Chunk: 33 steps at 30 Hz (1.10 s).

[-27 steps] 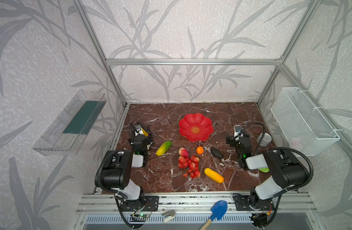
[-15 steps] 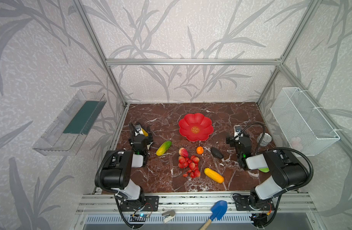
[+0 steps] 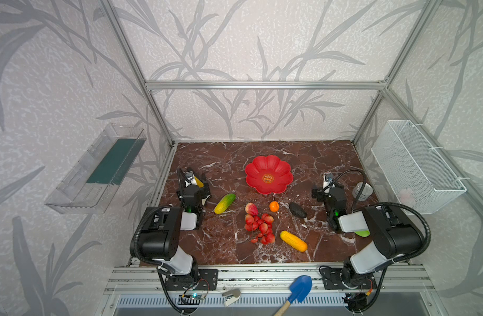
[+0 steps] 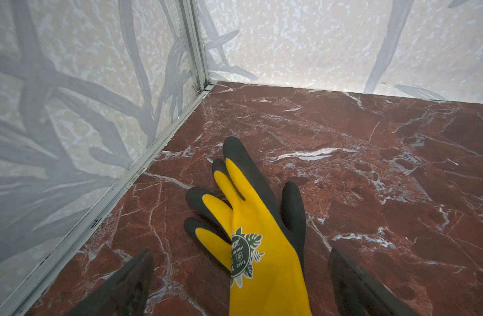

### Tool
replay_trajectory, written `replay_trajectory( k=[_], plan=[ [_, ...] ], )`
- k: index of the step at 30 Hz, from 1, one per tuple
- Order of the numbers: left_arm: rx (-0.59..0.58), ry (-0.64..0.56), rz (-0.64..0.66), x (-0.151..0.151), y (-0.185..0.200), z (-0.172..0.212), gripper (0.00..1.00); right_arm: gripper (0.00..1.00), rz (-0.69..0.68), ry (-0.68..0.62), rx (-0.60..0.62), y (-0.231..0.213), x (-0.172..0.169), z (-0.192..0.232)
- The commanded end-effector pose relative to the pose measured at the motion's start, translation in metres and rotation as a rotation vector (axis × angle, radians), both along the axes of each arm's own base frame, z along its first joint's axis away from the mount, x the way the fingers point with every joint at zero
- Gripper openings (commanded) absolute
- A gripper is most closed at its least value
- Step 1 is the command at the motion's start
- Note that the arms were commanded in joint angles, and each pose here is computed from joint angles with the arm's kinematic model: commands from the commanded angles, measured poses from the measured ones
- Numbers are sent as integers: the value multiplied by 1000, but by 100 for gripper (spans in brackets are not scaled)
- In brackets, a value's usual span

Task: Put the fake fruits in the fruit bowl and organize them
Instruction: 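Raise both arms from the rest pose toward the fruits, then grasp the dark avocado with the right gripper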

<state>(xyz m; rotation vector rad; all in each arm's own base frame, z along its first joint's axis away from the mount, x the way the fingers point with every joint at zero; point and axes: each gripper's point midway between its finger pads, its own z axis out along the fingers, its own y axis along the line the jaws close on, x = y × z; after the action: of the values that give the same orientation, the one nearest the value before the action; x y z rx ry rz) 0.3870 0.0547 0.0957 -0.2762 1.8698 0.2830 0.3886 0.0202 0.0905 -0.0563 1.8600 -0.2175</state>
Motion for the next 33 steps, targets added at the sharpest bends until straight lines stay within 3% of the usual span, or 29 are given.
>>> replay_trajectory(
  k=[1, 3, 5, 7, 10, 12, 14, 18, 21, 27, 33],
  plan=[
    [34, -41, 19, -6, -2, 30, 100, 99, -25, -30, 2, 0, 1, 15],
    [31, -12, 41, -11, -2, 49, 100, 99, -63, -55, -50, 0, -1, 31],
    [-42, -11, 90, -18, 2, 73, 100, 99, -41, 25, -118, 16, 2, 50],
    [-91, -43, 75, -23, -2, 98, 100, 99, 28, 59, -29, 35, 7, 75],
    [-149, -165, -9, -30, -16, 138, 100, 99, 5, 84, 169, 39, 3, 93],
    [-142, -223, -84, -37, -26, 160, 100, 99, 153, 124, 230, 59, -3, 93],
    [-102, -223, -132, -41, -31, 171, 99, 100, 208, 188, 276, 69, -16, 90],
    [-62, -120, -111, -41, -27, 161, 98, 95, 297, 351, 365, 89, -50, 77],
    [-80, -112, -97, -40, -25, 151, 97, 92, 341, 479, 422, 104, -81, 59],
    [-54, -92, -61, -38, -18, 148, 97, 92, 386, 617, 289, 130, -125, 24],
    [-57, -112, -64, -39, -19, 151, 97, 92, 399, 675, 243, 148, -126, 1]
  ],
)
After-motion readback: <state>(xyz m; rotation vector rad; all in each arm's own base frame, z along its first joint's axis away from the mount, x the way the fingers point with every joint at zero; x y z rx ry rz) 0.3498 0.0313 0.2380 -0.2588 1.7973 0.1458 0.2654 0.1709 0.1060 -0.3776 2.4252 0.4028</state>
